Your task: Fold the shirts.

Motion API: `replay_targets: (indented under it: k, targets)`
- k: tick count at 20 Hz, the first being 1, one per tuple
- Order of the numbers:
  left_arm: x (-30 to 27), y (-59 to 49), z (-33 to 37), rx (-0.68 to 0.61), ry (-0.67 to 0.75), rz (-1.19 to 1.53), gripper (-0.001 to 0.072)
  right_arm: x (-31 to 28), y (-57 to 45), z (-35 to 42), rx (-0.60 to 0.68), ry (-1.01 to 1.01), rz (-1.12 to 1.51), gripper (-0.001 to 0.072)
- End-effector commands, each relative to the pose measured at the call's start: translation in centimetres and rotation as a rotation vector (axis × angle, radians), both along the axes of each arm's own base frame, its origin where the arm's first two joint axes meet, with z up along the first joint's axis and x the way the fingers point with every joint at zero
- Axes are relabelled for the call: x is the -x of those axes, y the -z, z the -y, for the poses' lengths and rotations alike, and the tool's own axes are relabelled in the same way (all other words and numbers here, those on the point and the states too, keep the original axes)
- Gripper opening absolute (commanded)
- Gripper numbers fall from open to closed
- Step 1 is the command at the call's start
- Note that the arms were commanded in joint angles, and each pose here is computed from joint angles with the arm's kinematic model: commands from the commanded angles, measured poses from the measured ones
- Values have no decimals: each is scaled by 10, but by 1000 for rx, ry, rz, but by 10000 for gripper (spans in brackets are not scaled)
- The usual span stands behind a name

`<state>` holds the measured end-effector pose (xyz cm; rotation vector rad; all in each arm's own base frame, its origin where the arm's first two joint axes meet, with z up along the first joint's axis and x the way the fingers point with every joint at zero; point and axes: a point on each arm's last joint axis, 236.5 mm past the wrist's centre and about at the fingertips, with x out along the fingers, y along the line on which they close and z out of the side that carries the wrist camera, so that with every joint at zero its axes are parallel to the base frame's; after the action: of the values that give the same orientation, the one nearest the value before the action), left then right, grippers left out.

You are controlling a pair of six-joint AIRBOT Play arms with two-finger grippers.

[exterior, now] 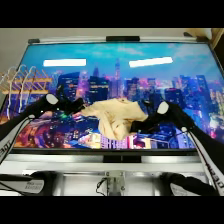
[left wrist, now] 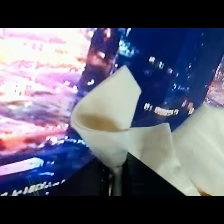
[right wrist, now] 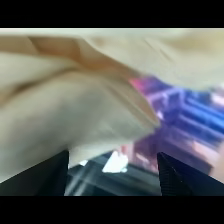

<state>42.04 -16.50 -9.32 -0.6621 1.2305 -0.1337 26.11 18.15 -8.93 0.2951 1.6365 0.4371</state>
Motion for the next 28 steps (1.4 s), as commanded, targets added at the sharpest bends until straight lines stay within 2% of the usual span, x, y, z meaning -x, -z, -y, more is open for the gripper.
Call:
replay_targets:
  k: [1, 2, 3, 4, 5, 8, 10, 12, 14, 16, 18, 19, 21, 24, 28]
  targets:
    - [-4, 0, 1, 10, -17, 10, 61, -14, 18, -35, -63, 30, 63, 672]
    - [-4, -1, 1, 10, -16, 9, 38, -13, 23, -42, -60, 20, 71, 633]
    - [-4, -1, 1, 9, -13, 13, 37, -13, 24, -45, -56, 14, 83, 407]
    - [-6, -4, 1, 3, 4, 29, 36, -16, 21, -47, -62, 18, 99, 146]
    - [-9, -10, 1, -6, 28, 56, 36, -20, 16, -47, -65, 20, 122, 75]
    - [-29, -48, 1, -32, 68, 172, 35, -35, -13, -29, -32, -10, 252, 74]
    - [-44, -97, -6, -96, 113, 300, 35, -44, -51, -10, 1, -45, 369, 74]
    - [-55, -174, -20, -201, 162, 481, 35, -56, -108, 17, 67, -82, 535, 74]
    - [-54, -293, -36, -291, 152, 742, 34, -73, -197, 50, 150, -72, 789, 74]
    - [-16, -443, -43, -262, 80, 1055, 35, -74, -320, 80, 198, 1, 1122, 74]
    - [64, -584, -47, -147, 2, 1383, 35, -42, -452, 100, 183, 98, 1479, 74]
    - [109, -632, -51, -114, -17, 1508, 35, -15, -509, 106, 133, 161, 1629, 74]
    - [177, -675, -64, -89, -42, 1640, 35, 28, -561, 117, 82, 218, 1759, 74]
    - [209, -663, -87, -205, -58, 1590, 35, 49, -523, 125, 103, 217, 1573, 74]
    - [185, -577, -119, -433, -44, 1236, 35, 65, -377, 158, 375, 113, 963, 74]
